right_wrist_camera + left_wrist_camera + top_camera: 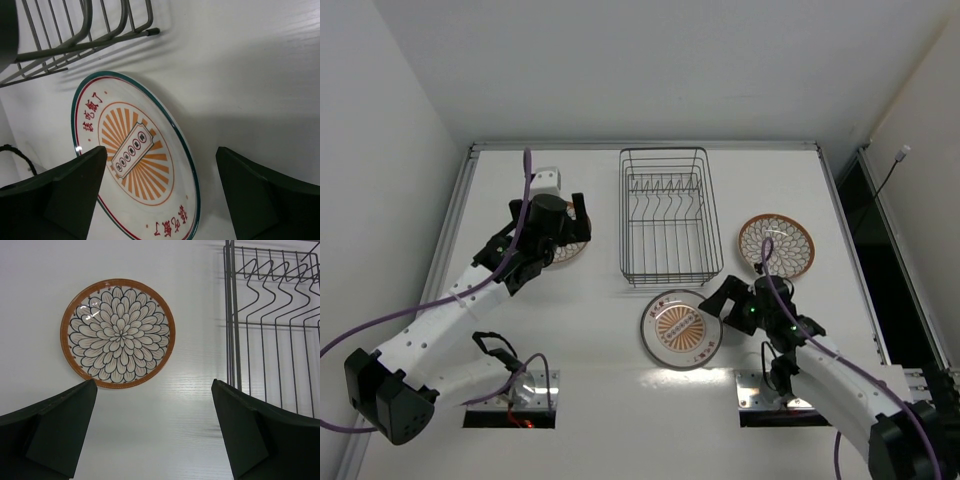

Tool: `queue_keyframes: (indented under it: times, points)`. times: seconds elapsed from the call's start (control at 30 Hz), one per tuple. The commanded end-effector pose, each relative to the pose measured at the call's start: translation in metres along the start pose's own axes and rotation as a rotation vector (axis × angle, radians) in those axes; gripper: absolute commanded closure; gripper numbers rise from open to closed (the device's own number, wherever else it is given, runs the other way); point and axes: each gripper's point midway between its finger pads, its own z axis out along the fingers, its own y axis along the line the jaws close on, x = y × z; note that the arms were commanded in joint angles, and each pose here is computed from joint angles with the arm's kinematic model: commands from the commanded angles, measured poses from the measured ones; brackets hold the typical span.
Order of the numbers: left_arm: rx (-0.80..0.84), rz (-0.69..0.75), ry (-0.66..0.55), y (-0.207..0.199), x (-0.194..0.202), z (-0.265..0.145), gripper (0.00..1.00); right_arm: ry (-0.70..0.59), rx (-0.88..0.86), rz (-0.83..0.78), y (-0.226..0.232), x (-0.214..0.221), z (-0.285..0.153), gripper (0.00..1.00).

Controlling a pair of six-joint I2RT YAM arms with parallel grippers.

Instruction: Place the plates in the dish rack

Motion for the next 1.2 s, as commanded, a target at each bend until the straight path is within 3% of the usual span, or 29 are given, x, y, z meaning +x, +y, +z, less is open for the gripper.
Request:
queue_keyframes:
  times: [0.0,0.1,0.53,0.67,0.83,1.17]
  points:
    - [-0.014,-0.017,-0.024,0.004,-0.006,-0.002,0.0,0.095,0.015,0.04,-0.016,0.029,0.001,0.14]
    - [-0.014,-0.017,-0.024,0.004,-0.006,-0.002,0.0,0.121,-0.02,0.046,-0.014,0.036,0.0,0.21]
    - [-0.023,-0.017,-0.027,0.005,-0.006,-0.002,0.0,0.165,-0.039,-0.014,-0.009,0.044,-0.019,1.0]
    - [-0.023,-0.017,-0.027,0.005,-0.006,-0.002,0.0,0.167,-0.051,-0.105,0.004,0.036,-0.036,1.0]
    - [-0.031,-0.017,-0.031,0.007,-0.007,-0.002,0.0,0.117,-0.006,-0.222,0.031,0.007,-0.087,1.0]
    - [-0.043,-0.021,-0.028,0.009,-0.006,-0.002,0.0,-0.192,0.032,-0.373,0.096,-0.071,-0.218,1.0]
